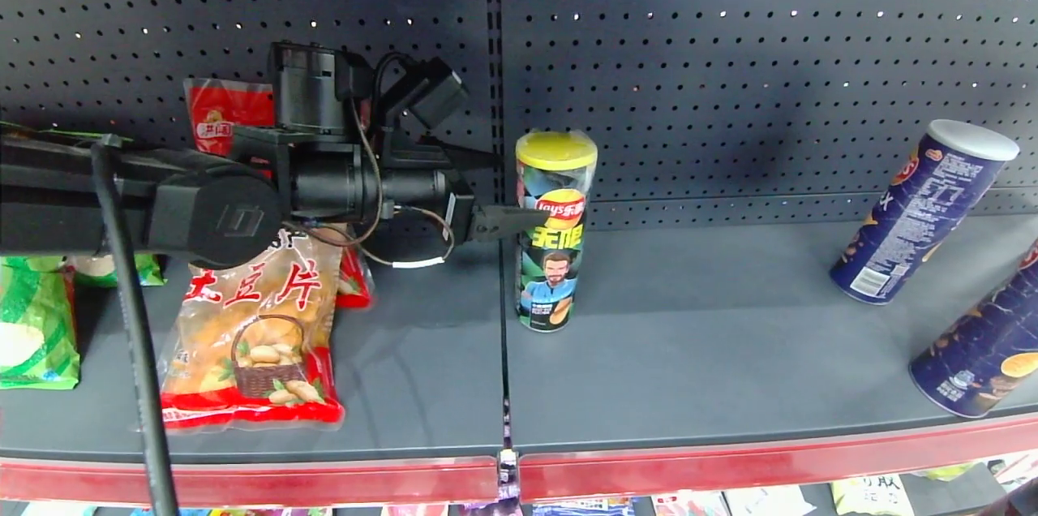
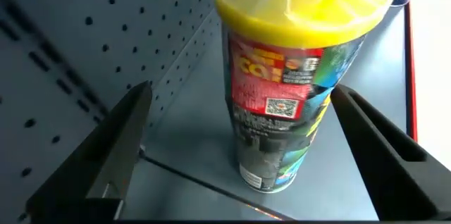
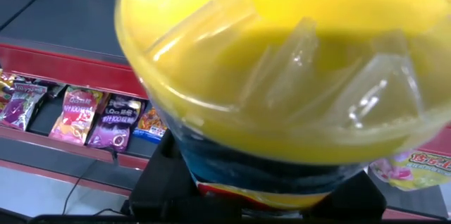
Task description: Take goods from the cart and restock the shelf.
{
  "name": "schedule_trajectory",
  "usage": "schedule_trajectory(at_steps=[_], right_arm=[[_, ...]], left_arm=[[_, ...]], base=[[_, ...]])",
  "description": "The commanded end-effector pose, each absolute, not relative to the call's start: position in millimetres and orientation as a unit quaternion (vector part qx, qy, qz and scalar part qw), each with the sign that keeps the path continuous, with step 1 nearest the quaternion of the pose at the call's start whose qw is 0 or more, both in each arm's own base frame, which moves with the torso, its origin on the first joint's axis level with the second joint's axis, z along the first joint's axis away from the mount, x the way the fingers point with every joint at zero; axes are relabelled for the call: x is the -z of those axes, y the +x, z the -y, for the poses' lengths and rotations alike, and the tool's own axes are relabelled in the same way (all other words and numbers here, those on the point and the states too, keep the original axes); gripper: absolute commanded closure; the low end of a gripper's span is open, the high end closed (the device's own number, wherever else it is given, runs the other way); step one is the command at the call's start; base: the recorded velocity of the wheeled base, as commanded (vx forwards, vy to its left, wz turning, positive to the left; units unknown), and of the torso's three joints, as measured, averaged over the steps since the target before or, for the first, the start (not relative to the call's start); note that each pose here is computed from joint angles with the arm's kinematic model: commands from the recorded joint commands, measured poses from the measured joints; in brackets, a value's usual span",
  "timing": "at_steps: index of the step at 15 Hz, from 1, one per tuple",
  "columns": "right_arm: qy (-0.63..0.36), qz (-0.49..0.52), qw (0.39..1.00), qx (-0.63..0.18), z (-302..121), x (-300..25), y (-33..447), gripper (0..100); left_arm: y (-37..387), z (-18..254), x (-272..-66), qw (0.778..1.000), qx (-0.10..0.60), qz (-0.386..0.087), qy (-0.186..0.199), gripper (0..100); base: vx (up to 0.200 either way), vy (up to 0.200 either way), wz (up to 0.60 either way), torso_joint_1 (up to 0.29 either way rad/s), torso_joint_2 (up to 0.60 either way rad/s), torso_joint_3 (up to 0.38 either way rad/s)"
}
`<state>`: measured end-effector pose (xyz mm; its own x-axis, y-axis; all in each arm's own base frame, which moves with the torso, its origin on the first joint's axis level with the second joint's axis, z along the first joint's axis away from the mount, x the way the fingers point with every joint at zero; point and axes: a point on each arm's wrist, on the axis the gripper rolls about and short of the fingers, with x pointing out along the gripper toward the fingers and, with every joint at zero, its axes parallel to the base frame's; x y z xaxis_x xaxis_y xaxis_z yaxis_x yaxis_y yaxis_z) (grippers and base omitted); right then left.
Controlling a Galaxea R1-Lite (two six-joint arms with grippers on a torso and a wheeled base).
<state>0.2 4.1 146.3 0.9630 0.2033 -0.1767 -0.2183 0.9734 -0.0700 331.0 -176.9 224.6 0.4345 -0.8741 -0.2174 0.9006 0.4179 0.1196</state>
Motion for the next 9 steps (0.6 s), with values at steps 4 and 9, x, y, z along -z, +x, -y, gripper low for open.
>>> schedule_trajectory(at_steps=[4, 9], right_arm=[[-0.044, -0.088, 0.99, -0.105, -4.1, -145.4, 0.6, 100], [-0.043, -0.089, 0.989, -0.105, -4.1, -144.9, 0.9, 100]], left_arm=[[324.2, 181.5, -230.1, 0.833, 0.539, -0.053, 0.11, 0], [295.7, 187.4, -231.4, 0.825, 0.551, -0.059, 0.113, 0]], base=[[0.0, 0.0, 0.0, 0.0, 0.0, 0.0], [0.0, 0.0, 0.0, 0.0, 0.0, 0.0]])
